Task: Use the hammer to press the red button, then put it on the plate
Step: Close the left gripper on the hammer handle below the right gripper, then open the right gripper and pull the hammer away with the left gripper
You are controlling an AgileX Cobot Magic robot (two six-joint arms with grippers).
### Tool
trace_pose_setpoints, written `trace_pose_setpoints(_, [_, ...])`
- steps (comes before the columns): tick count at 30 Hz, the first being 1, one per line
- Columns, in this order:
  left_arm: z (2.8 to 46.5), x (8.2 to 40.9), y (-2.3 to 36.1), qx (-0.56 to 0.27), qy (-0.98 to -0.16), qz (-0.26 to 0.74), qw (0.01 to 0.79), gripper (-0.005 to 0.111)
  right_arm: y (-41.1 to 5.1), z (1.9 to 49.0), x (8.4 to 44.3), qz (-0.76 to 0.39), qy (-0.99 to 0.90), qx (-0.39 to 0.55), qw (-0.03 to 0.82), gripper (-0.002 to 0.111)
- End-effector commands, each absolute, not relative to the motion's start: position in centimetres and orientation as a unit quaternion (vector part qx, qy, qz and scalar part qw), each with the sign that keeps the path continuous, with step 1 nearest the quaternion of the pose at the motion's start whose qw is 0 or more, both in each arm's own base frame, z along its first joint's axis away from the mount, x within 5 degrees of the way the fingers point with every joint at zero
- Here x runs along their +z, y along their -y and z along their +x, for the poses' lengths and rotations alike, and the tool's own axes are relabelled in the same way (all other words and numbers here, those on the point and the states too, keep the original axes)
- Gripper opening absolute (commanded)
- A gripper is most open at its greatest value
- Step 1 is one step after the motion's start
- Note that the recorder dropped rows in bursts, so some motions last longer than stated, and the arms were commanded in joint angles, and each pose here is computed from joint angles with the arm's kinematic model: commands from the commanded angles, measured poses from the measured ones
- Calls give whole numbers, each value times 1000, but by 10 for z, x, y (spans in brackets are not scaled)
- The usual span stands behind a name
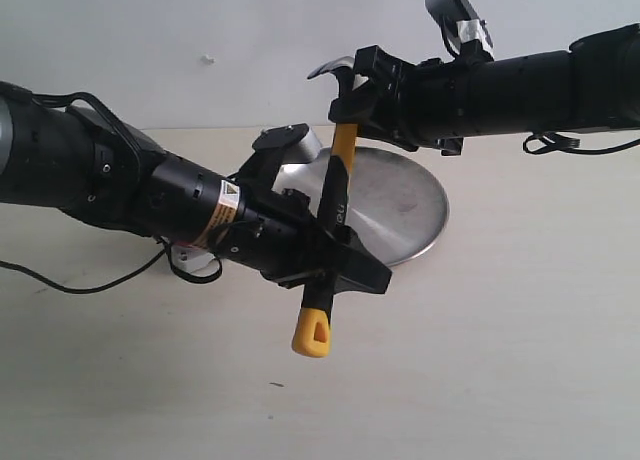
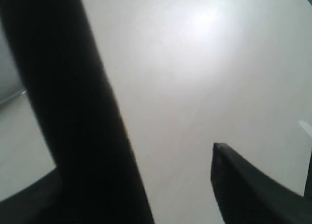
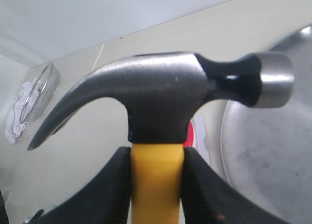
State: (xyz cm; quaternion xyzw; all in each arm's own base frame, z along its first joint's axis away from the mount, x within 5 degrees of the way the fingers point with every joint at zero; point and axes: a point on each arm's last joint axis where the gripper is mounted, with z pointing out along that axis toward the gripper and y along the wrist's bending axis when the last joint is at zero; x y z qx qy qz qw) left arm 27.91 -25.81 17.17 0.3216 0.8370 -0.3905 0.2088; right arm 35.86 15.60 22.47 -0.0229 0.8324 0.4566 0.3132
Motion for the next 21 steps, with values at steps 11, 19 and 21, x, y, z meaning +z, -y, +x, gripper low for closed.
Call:
trace_pose_setpoints(11, [286,177,253,-405,-840,300,201,63,-158,358,240,-21,-814,483,323,0])
trace_pose_setpoints(19, [285,177,254,-402,-837,310,206,6,-158,358,240,-20,-814,482,323,0])
trace_pose_setpoints(21, [285,177,254,-399,-832,322,212,0,-158,358,240,-20,-814,482,323,0])
